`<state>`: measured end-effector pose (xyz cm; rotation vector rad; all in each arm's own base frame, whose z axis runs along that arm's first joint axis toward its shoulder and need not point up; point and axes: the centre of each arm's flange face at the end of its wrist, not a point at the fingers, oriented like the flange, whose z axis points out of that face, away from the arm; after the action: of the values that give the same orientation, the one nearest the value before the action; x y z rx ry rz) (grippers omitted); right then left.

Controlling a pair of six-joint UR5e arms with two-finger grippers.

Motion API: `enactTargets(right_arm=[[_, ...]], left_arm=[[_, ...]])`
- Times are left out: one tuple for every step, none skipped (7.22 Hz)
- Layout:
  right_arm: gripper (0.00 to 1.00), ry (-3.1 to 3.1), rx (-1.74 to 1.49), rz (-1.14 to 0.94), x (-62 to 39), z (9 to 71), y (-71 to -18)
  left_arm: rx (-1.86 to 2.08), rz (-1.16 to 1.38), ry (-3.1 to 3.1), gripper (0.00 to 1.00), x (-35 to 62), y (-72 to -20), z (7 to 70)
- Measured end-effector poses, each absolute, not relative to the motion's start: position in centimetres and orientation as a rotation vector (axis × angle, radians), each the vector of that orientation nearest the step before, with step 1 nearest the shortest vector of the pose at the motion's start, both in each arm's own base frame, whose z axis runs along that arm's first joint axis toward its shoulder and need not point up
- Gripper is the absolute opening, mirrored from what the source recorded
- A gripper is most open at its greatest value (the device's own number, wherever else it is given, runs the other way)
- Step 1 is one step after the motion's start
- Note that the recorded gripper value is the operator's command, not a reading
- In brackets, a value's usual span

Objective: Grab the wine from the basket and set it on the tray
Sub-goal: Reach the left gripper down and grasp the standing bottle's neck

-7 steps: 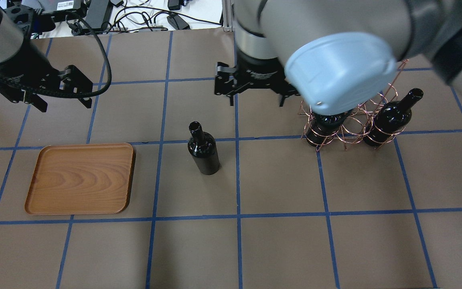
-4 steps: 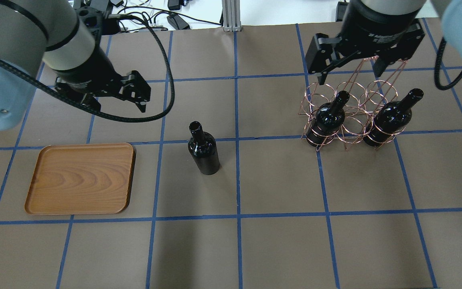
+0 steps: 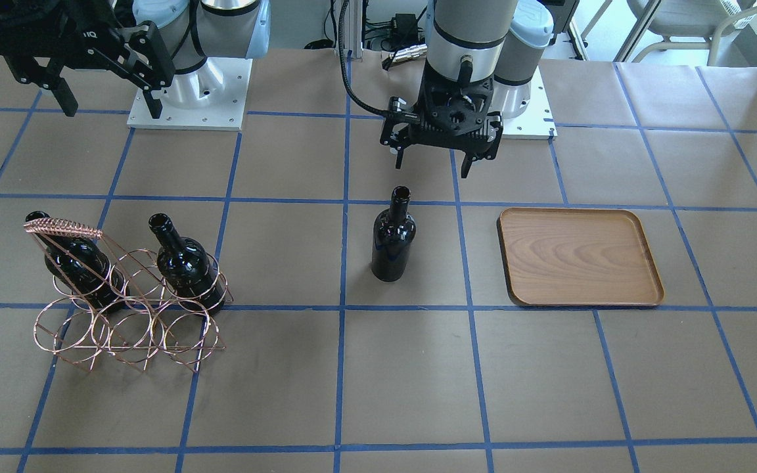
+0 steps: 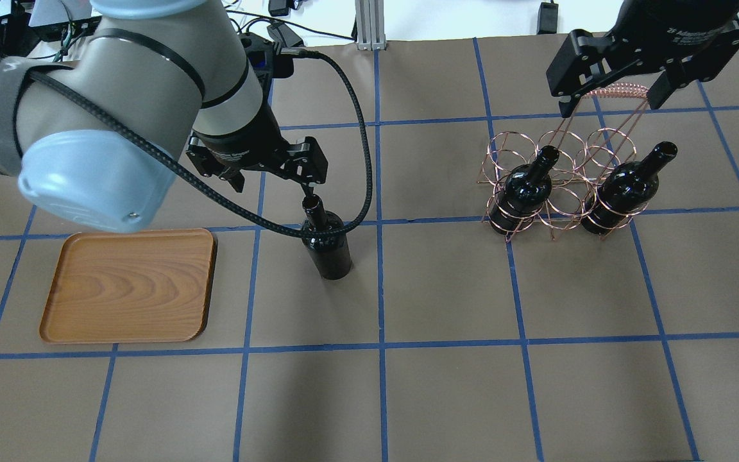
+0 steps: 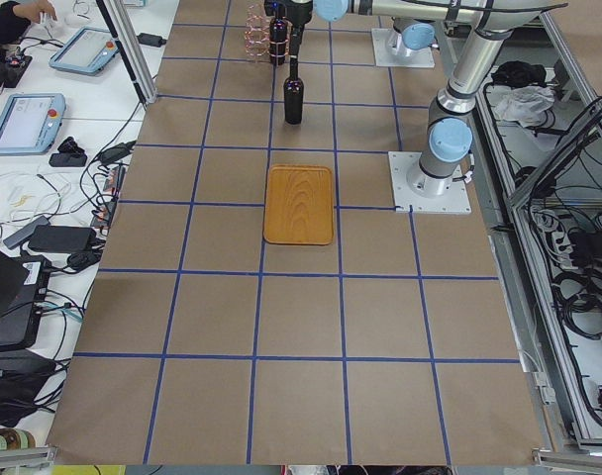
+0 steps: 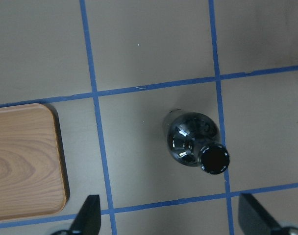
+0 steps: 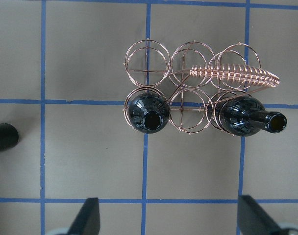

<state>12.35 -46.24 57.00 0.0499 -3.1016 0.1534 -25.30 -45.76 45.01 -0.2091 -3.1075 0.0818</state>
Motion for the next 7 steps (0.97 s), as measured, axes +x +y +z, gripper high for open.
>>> enactTargets(right_arm=[[1.0,-3.104,0.05,0.146,12.3,57.0,-46.1],[1.0,-3.105,0.055,0.144,12.4,57.0,-45.9],[1.0,-3.109,0.06,0.142,12.6,56.9,-45.9],[1.0,-3.12,0.065,0.146,12.8,56.8,-46.0],[1.0,-3.132,0.067,0.15,12.9,56.8,-46.1],[1.0,-3.138,0.067,0.152,13.0,56.8,-46.0],[1.0,-3.141,0.067,0.152,13.0,56.8,-46.1]], left_arm=[[-0.217,0.061,-3.093,0.95,-26.1,-46.4,43.6],[-0.221,0.024,-3.071,0.9,-26.8,-46.9,42.3],[-0.223,-0.01,-3.058,0.89,-27.2,-47.3,41.1],[-0.228,-0.04,-3.054,0.81,-27.6,-47.6,40.2],[-0.24,-0.063,-3.055,0.79,-27.9,-47.8,39.4],[-0.254,-0.078,-3.057,0.75,-28.1,-47.9,38.8],[-0.262,-0.087,-3.06,0.72,-28.1,-48.1,38.4]])
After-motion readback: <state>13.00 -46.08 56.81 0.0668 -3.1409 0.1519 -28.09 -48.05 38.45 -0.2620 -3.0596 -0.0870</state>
